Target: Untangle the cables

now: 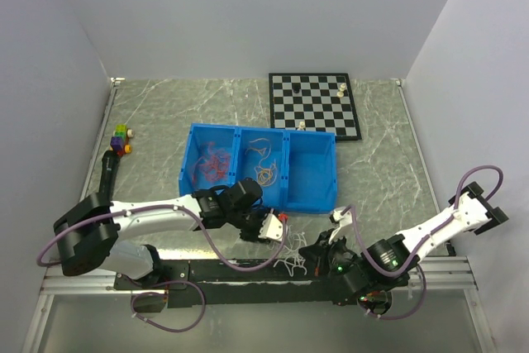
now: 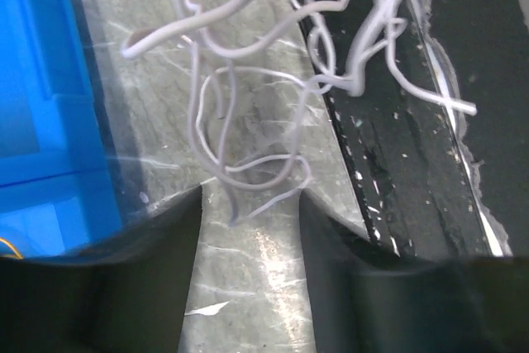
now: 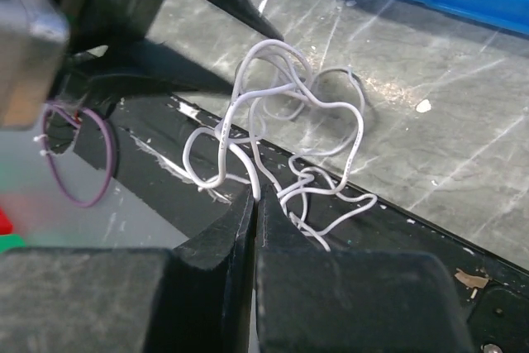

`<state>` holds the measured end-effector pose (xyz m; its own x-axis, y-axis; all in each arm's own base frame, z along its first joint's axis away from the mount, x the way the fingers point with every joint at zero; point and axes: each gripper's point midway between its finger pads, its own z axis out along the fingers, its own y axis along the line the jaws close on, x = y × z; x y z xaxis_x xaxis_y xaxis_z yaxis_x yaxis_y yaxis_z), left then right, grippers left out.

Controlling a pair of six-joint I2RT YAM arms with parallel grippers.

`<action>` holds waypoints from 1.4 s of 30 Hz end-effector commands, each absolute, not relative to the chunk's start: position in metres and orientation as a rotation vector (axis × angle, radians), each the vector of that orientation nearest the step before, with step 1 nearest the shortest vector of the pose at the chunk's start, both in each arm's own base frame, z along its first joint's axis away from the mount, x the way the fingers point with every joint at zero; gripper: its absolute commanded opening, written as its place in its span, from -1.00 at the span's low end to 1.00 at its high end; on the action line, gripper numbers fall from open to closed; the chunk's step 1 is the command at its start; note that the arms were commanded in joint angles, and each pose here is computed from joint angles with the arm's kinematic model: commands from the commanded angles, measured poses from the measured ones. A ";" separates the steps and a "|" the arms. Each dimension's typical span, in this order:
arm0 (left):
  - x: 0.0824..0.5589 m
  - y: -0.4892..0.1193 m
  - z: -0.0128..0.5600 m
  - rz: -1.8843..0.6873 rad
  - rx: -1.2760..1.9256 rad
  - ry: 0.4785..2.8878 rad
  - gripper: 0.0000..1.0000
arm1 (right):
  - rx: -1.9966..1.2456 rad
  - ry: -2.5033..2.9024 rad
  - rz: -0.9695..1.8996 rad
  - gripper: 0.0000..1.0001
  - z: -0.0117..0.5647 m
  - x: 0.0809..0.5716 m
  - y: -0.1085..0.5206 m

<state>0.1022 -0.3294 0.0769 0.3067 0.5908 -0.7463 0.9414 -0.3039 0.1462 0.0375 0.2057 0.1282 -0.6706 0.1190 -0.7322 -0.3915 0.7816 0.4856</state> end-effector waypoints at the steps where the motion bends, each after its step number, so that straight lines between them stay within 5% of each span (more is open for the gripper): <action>1: 0.112 -0.343 0.084 -0.750 1.950 1.283 -0.33 | -0.197 2.120 0.821 -1.00 0.134 0.041 0.205; 3: 0.117 -0.346 0.087 -0.731 1.907 1.287 -0.63 | -0.200 2.123 0.815 -1.00 0.133 0.041 0.204; 8: 0.113 -0.350 0.090 -0.773 1.904 1.294 -0.63 | -0.182 2.119 0.815 -1.00 0.134 0.043 0.201; 11: 0.112 -0.350 0.090 -0.755 1.912 1.278 -0.98 | -0.162 2.118 0.822 -1.00 0.133 0.046 0.197; 22: 0.117 -0.298 0.152 -0.590 2.062 1.239 -0.99 | -0.064 2.211 0.691 -0.85 0.101 0.055 0.164; 24: 0.112 -0.285 0.163 -0.602 2.061 1.275 -0.99 | -0.061 2.216 0.688 -0.66 0.099 0.055 0.164; 27: 0.112 -0.279 0.187 -0.609 1.971 1.321 -0.99 | -0.069 2.218 0.682 0.05 0.098 0.054 0.164; 30: 0.111 -0.279 0.213 -0.635 1.893 1.338 -0.99 | -0.068 2.216 0.671 0.50 0.097 0.055 0.163; 42: 0.103 -0.281 0.272 -0.706 1.781 1.291 -0.99 | -0.268 2.177 0.771 0.73 0.086 0.033 0.216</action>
